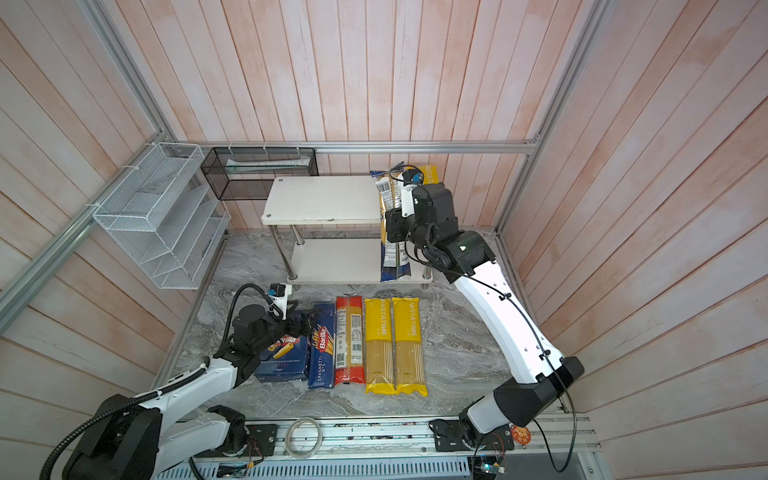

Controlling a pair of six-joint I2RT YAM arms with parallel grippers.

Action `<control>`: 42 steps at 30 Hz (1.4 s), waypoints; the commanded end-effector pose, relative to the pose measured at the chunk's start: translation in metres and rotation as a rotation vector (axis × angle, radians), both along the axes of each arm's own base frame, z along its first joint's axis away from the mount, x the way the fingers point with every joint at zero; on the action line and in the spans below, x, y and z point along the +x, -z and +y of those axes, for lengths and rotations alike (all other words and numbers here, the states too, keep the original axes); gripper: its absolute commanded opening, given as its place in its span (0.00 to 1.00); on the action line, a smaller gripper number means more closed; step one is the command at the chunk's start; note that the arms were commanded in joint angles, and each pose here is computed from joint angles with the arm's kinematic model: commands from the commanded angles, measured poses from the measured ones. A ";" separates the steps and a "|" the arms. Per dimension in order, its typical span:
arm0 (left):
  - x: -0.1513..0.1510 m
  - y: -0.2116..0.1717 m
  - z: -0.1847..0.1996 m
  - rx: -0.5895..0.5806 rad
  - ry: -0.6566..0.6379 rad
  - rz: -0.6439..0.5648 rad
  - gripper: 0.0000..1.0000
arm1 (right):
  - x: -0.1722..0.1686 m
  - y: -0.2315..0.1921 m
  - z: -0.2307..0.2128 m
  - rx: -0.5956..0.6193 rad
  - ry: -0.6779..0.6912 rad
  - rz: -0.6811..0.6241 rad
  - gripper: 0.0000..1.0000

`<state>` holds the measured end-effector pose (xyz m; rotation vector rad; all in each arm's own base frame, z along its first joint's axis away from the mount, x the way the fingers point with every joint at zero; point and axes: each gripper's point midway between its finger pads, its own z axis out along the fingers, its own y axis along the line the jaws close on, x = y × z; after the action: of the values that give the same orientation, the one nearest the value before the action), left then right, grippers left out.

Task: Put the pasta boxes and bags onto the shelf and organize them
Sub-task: 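Carry the spaghetti bag over the shelf top beside the yellow bag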

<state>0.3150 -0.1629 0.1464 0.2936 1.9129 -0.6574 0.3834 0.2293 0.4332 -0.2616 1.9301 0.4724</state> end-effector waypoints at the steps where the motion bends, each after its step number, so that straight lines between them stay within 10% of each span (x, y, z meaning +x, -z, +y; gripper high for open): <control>1: 0.003 -0.008 0.000 0.002 -0.007 -0.026 1.00 | 0.002 -0.067 -0.006 0.081 0.018 -0.189 0.04; 42: 0.003 -0.005 -0.001 0.010 0.001 -0.025 1.00 | 0.078 -0.088 -0.009 0.107 0.031 -0.243 0.04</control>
<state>0.3149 -0.1629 0.1459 0.2974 1.9139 -0.6551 0.4619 0.2236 0.4643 -0.2274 1.8517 0.4565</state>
